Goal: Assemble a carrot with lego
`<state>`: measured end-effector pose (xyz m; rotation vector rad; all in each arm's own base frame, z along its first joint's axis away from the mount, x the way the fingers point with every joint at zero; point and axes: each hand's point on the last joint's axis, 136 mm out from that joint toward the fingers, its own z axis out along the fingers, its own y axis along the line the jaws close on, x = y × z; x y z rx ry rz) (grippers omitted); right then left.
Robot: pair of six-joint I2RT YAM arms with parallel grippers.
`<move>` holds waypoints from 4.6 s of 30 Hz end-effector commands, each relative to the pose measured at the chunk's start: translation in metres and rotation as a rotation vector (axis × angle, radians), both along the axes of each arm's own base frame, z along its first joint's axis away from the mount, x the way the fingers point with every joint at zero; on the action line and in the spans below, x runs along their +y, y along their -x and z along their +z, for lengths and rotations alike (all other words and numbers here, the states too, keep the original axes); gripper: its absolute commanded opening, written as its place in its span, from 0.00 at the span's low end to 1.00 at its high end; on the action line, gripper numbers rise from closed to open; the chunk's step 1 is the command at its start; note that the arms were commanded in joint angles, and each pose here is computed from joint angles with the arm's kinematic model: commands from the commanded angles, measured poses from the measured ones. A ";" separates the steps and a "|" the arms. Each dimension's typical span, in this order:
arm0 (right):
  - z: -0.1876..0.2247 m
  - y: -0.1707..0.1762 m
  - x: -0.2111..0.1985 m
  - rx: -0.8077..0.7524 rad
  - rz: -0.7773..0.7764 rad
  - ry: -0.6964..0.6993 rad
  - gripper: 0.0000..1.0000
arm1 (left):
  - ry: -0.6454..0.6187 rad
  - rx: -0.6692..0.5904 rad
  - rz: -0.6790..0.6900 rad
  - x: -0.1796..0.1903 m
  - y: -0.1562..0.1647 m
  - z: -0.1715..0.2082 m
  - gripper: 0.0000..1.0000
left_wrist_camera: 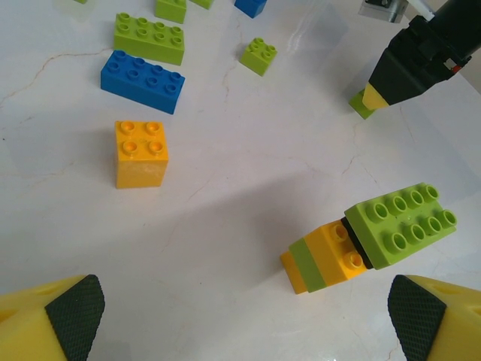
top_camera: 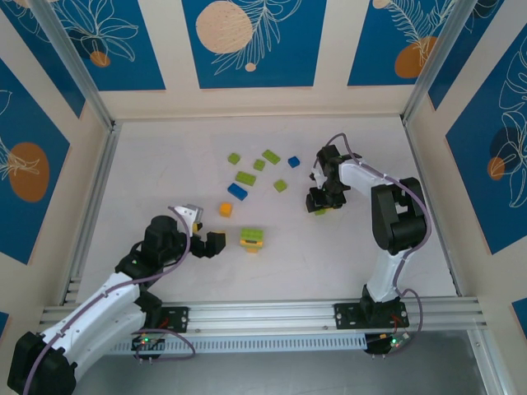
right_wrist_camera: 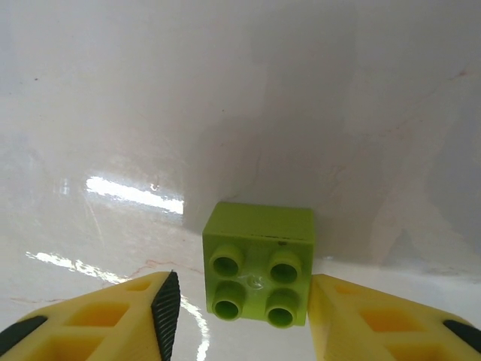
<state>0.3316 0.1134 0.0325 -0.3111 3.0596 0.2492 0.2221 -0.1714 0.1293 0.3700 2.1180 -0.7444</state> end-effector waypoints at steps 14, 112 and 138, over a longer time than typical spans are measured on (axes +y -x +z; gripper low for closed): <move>-0.013 0.003 0.010 0.047 -0.008 -0.048 0.43 | 0.007 -0.028 -0.027 -0.005 0.002 0.005 0.99; 0.083 0.045 0.078 0.040 0.105 -0.190 0.35 | -0.076 -0.421 -0.552 -0.116 0.018 -0.030 0.91; 0.081 0.040 0.085 0.058 0.112 -0.159 0.34 | -0.062 -0.414 -0.603 -0.122 0.020 -0.024 0.69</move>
